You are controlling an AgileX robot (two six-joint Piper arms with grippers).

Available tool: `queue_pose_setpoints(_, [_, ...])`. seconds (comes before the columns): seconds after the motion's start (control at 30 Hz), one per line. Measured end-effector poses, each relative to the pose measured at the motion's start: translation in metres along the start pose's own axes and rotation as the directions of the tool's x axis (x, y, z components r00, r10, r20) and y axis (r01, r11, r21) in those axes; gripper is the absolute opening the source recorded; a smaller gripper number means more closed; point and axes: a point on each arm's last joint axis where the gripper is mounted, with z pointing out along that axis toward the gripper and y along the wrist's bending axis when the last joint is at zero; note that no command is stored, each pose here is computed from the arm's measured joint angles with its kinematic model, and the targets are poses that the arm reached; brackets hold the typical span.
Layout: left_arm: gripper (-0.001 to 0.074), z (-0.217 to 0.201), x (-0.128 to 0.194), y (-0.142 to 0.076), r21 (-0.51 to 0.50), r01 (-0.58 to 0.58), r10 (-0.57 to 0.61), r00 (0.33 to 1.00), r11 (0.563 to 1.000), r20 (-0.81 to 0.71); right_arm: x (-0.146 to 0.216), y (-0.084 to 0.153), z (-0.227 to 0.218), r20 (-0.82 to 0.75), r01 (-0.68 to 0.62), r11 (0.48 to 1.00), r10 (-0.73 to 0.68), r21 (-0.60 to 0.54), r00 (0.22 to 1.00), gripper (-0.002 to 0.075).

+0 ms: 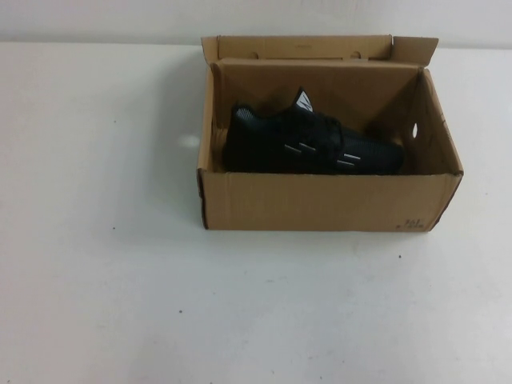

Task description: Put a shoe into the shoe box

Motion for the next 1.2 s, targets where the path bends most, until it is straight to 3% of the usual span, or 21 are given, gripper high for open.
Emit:
queue_pose_setpoints(0.2, [0.0001, 0.0000, 0.0098, 0.0010, -0.013, 0.023, -0.024, 0.995, 1.000, -0.092, 0.0000, -0.0001, 0.0000, 0.000, 0.000, 1.000, 0.000, 0.001, 1.000, -0.0016])
queue_pose_setpoints(1.03, [0.0001, -0.0001, 0.0099, 0.0011, -0.014, 0.028, -0.029, 0.995, 1.000, -0.093, 0.0000, 0.0001, -0.0003, 0.002, -0.002, 1.000, 0.002, 0.000, 1.000, -0.0016])
queue_pose_setpoints(1.2, [0.0001, -0.0001, 0.0099, 0.0011, -0.014, 0.028, -0.029, 0.995, 1.000, -0.093, -0.0005, -0.0030, -0.0093, 0.065, -0.010, 0.998, 0.006, 0.065, 0.998, -0.0016])
